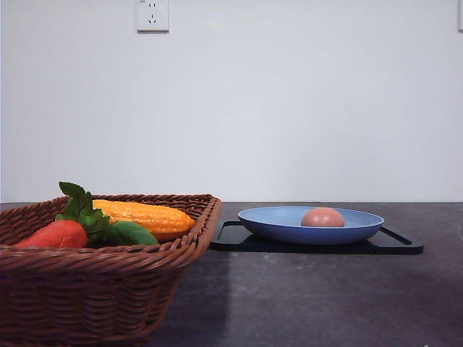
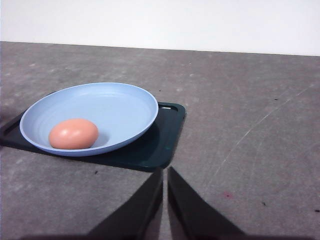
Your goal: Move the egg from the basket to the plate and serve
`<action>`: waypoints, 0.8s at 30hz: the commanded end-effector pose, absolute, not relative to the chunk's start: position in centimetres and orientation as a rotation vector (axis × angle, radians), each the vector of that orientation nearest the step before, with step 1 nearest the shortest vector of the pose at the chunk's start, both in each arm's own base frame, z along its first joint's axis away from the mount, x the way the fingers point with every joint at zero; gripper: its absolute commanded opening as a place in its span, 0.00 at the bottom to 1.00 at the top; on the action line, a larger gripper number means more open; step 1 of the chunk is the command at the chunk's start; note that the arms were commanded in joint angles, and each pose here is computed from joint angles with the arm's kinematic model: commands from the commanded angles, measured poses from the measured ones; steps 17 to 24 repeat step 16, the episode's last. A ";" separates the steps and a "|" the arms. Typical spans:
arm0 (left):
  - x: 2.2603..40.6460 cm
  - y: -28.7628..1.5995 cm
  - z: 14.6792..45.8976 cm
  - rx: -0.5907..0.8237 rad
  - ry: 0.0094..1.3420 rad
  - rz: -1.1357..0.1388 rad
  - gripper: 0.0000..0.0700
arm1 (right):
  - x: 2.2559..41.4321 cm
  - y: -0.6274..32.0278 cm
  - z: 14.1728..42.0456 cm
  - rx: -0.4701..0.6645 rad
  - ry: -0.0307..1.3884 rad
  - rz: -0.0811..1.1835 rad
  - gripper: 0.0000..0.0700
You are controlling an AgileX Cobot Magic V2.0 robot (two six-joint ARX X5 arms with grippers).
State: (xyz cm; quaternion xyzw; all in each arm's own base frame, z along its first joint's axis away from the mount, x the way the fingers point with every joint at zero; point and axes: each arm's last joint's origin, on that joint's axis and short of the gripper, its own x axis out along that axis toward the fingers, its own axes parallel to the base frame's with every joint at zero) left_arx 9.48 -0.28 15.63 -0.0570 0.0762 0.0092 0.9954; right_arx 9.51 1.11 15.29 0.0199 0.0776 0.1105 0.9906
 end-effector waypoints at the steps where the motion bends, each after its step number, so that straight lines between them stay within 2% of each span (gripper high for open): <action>1: 9.6 -0.3 14.6 -0.115 0.184 0.019 0.00 | 9.5 1.1 15.1 0.051 0.158 0.218 0.00; 24: 9.6 -0.3 14.6 -0.115 0.184 0.019 0.00 | 9.5 1.1 15.1 0.051 0.158 0.218 0.00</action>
